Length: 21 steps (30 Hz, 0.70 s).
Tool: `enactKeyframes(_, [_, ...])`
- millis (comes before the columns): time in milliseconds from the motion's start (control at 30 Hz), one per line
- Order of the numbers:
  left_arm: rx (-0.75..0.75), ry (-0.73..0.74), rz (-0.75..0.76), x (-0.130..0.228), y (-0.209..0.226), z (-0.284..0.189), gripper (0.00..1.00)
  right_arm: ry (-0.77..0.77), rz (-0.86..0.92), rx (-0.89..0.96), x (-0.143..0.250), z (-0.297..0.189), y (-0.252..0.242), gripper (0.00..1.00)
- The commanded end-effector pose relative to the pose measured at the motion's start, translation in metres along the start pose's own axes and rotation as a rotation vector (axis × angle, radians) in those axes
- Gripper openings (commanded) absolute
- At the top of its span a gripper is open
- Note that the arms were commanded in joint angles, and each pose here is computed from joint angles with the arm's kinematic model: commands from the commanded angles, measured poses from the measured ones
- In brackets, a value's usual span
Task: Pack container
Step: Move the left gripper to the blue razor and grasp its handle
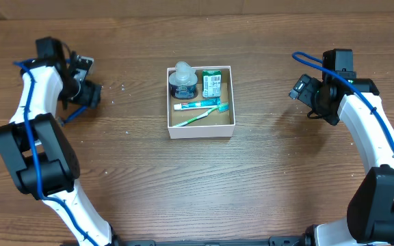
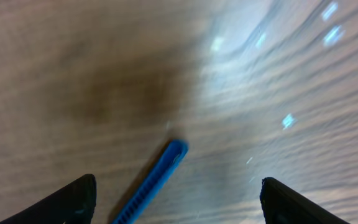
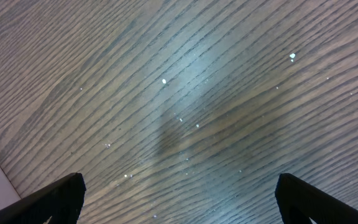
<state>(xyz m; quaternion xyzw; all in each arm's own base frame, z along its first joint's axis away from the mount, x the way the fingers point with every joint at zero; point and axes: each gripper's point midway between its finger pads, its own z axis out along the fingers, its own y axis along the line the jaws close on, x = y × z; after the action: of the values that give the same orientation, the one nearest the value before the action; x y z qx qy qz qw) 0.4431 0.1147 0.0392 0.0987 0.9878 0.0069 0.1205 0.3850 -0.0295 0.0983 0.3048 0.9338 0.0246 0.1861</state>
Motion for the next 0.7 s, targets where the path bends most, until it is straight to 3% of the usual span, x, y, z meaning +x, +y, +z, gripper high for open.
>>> enactKeyframes(0, [0.06, 0.032, -0.021, 0.027, 0.0, 0.017, 0.83, -0.022, 0.003, -0.002, -0.008, -0.003, 0.003, 1.0])
enactKeyframes(167, [0.071, 0.049, -0.027, 0.041, -0.006, 0.031, 0.81, -0.022, 0.003, -0.002, -0.008, -0.003, 0.003, 1.0])
enactKeyframes(467, [0.18, 0.109, -0.102, 0.071, -0.036, 0.048, 0.57, -0.022, 0.003, -0.002, -0.008, -0.003, 0.003, 1.0])
enactKeyframes(533, [0.191, 0.13, -0.132, 0.079, -0.04, 0.051, 0.45, -0.022, 0.003, -0.002, -0.008, -0.003, 0.003, 1.0])
enactKeyframes(667, [0.201, 0.158, -0.205, 0.087, -0.046, 0.053, 0.12, -0.022, 0.003, -0.002, -0.008, -0.003, 0.003, 1.0])
